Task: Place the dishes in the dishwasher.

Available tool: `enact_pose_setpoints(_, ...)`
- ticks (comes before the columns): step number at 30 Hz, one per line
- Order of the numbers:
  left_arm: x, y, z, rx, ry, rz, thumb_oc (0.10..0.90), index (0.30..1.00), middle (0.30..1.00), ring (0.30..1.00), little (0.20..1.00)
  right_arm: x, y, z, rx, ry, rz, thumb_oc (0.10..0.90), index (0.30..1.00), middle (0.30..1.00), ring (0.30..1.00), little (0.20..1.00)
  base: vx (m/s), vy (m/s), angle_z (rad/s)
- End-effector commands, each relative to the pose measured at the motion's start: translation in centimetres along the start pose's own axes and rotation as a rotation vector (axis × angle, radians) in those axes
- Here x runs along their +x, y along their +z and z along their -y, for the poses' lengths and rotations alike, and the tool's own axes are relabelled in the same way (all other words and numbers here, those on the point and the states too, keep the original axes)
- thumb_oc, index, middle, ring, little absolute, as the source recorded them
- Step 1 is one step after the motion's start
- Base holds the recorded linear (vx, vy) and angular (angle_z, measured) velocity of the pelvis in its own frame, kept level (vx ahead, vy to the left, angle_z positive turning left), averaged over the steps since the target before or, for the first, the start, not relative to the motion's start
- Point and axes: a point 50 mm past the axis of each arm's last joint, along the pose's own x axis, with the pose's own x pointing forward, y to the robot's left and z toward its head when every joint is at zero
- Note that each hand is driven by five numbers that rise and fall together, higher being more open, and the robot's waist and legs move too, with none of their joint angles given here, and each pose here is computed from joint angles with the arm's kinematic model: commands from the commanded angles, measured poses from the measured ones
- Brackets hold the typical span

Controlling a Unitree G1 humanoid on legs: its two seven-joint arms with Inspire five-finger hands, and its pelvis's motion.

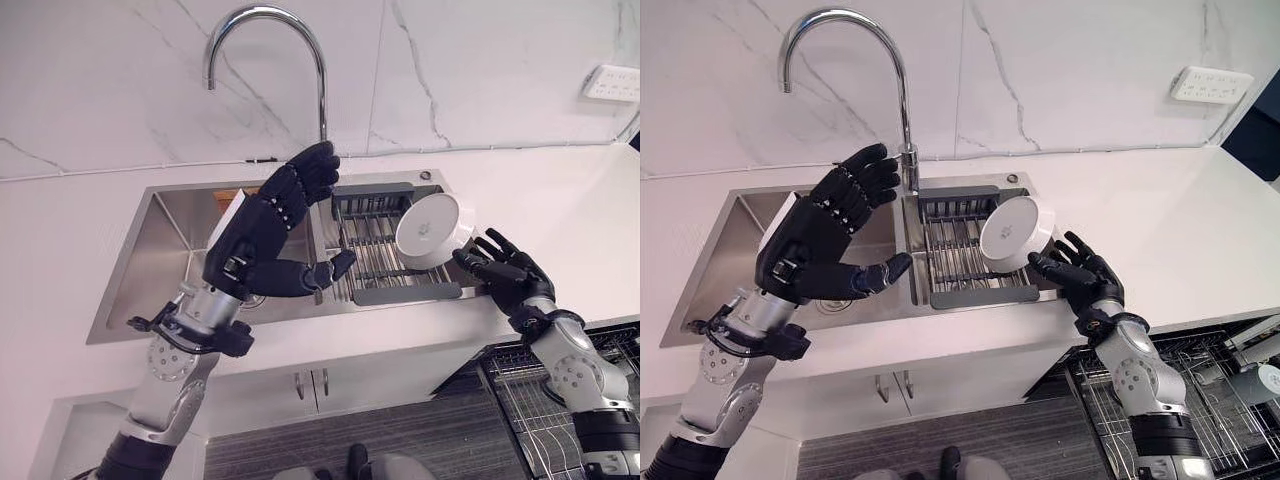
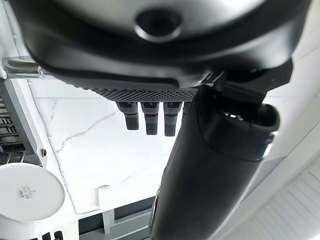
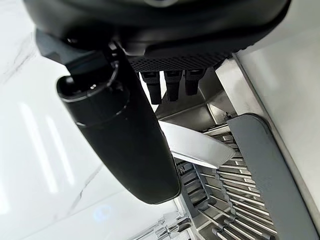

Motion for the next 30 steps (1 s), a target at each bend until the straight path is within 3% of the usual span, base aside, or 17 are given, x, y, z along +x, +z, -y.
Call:
enact_pose_setpoints(1, 1.9, 3.7, 0.1, 0.029, -0.017, 0.226, 0.8, 0.9, 0.9, 0.9, 0.9, 1.2, 4.0, -1.6, 0.022, 0.069, 0.148, 0.8, 0.9, 0.9, 0.9, 0.9, 0.0, 0.0, 0.0)
enact_pose_setpoints(30, 2.5, 3.6, 0.0, 0.024, 0.004, 0.222, 0.8, 0.9, 0.9, 0.9, 0.9, 3.8, 5.6, -1.4, -0.047, 0.039, 0.091, 0.8, 0.9, 0.9, 0.9, 0.9, 0.0, 0.003, 0.02)
